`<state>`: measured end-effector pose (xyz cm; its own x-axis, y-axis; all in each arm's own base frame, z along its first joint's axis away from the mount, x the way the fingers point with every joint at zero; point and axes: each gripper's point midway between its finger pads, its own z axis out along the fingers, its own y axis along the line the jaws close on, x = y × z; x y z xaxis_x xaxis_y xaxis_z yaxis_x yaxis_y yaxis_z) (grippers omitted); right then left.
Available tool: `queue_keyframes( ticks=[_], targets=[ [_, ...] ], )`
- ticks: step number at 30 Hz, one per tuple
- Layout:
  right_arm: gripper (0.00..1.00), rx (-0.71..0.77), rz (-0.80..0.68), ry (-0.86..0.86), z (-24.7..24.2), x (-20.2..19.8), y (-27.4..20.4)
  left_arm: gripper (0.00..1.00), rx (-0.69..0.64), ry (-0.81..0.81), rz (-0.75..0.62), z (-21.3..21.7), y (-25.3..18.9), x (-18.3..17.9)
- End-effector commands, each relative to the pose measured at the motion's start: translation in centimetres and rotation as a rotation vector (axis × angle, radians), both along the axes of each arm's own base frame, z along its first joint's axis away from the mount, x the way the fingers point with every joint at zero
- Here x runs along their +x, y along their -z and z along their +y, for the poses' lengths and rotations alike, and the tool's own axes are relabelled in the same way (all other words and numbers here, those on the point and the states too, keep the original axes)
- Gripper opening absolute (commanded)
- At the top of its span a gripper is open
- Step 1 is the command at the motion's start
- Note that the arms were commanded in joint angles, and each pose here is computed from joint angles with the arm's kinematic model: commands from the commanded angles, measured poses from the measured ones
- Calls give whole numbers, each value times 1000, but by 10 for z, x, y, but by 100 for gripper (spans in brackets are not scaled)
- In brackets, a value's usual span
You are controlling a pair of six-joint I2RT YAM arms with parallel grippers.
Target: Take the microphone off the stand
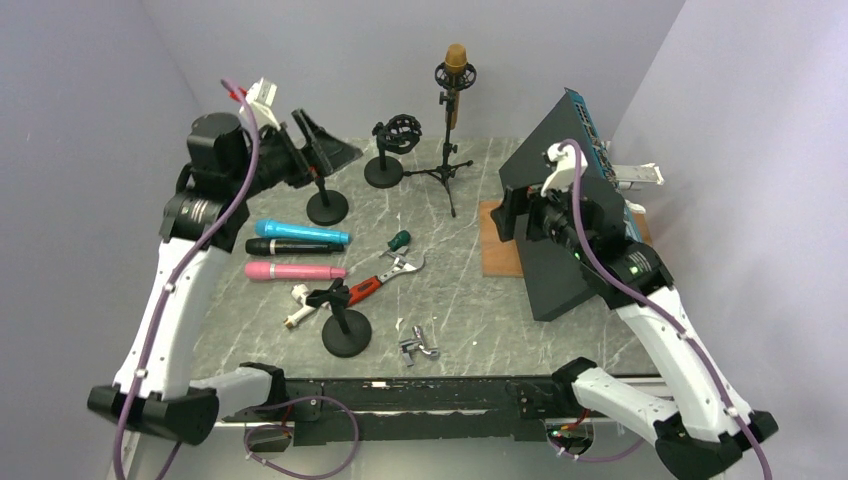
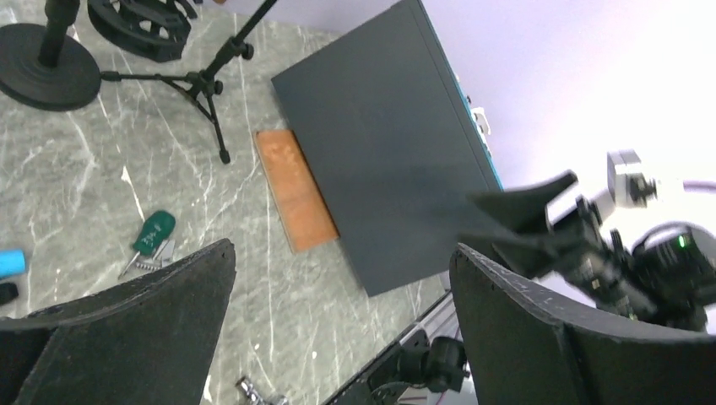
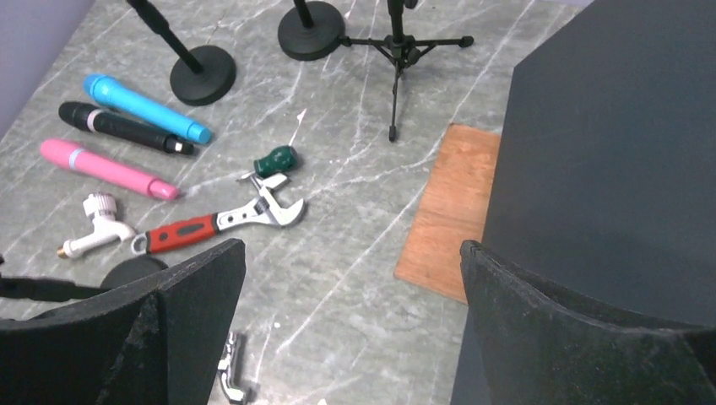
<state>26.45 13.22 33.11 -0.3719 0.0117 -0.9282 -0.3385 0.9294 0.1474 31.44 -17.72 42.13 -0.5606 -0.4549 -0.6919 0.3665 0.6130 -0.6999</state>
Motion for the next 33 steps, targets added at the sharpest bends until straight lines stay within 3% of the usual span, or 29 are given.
queue_keyframes(
  ticks=[1,8,19,33],
  targets=[
    [100,82,-74,-2,23,36,-19,100,43,57,26,1,22,-31],
    [100,61,-86,17,49,95,-5,99,47,77,44,5,38,-57],
    [100,42,-193,174,61,195,51,100,205,79,53,25,65,-96],
    [83,-60,-318,176,85,311,91,99,408,-29,9,60,79,-101]
  ],
)
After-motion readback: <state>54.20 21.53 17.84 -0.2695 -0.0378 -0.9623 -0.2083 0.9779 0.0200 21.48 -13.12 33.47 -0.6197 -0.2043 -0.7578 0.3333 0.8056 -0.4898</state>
